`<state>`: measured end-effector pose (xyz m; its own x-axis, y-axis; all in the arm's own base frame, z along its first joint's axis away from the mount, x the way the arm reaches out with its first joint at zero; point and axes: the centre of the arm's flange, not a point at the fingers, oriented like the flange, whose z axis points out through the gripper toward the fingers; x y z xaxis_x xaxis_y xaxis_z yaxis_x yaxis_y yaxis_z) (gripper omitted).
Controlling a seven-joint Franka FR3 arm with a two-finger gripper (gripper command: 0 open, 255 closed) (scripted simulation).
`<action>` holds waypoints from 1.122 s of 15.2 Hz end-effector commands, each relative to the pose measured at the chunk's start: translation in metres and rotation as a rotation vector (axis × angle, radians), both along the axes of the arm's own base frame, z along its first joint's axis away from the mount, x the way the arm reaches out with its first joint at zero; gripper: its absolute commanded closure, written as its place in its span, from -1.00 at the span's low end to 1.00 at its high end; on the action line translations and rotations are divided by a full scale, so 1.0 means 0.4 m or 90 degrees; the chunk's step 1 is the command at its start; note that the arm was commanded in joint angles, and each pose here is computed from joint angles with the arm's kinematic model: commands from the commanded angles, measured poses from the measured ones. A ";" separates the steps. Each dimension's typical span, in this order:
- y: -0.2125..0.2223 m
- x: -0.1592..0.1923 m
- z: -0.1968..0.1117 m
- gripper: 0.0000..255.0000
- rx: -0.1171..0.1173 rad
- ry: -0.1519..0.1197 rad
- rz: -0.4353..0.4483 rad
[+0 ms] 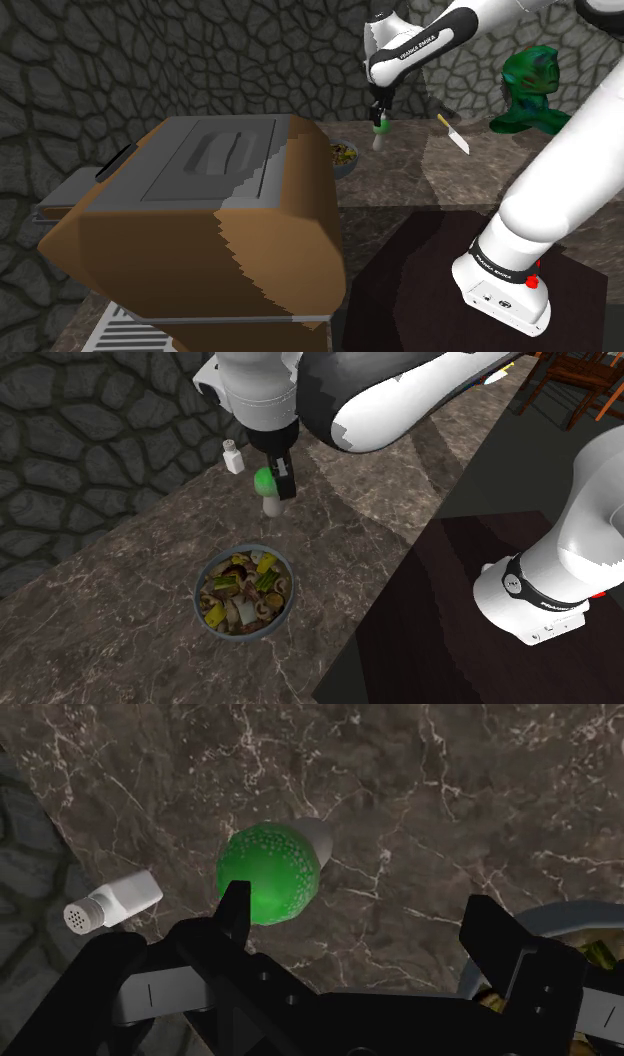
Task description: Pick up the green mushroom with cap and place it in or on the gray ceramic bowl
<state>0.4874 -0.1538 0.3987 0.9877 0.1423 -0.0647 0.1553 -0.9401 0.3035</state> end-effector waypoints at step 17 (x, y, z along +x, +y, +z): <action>-0.153 0.124 -0.213 -1.00 -0.034 0.006 0.009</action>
